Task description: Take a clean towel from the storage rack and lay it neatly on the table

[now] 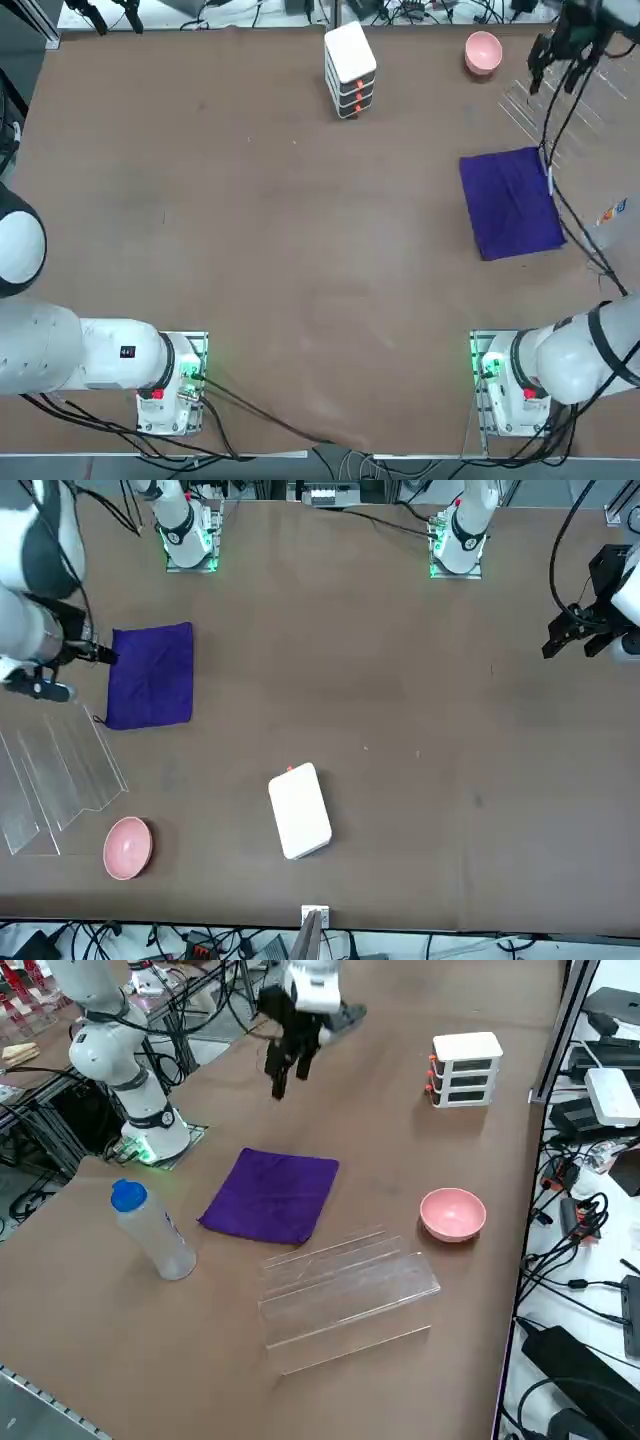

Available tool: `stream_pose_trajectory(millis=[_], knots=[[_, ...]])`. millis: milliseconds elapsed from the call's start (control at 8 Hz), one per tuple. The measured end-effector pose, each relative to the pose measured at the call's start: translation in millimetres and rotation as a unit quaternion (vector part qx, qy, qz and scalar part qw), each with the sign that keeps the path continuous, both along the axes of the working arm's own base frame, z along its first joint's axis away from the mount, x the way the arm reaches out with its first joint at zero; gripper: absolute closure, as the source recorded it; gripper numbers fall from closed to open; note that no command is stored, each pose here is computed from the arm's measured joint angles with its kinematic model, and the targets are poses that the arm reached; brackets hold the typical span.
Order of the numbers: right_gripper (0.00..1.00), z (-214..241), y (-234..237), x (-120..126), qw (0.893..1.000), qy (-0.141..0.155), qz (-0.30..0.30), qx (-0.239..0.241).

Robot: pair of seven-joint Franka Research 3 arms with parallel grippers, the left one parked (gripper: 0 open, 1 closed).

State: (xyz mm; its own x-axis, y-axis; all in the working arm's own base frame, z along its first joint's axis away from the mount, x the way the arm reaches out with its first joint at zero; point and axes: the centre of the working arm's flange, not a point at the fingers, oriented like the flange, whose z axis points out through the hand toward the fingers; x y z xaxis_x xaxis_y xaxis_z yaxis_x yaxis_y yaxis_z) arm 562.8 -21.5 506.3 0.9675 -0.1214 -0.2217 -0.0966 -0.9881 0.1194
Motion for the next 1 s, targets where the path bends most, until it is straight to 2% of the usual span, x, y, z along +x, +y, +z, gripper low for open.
stream_pose_trajectory(millis=[125, 500, 750, 1000], knots=[[0.0, 31, 3, 1, 1.0, -0.026, 0.009, 0.013], [0.0, 108, 17, -34, 0.994, -0.082, 0.056, 0.042], [0.0, 109, 28, -40, 0.992, -0.084, 0.063, 0.066], [0.0, 100, 26, -37, 0.993, -0.075, 0.066, 0.066]])
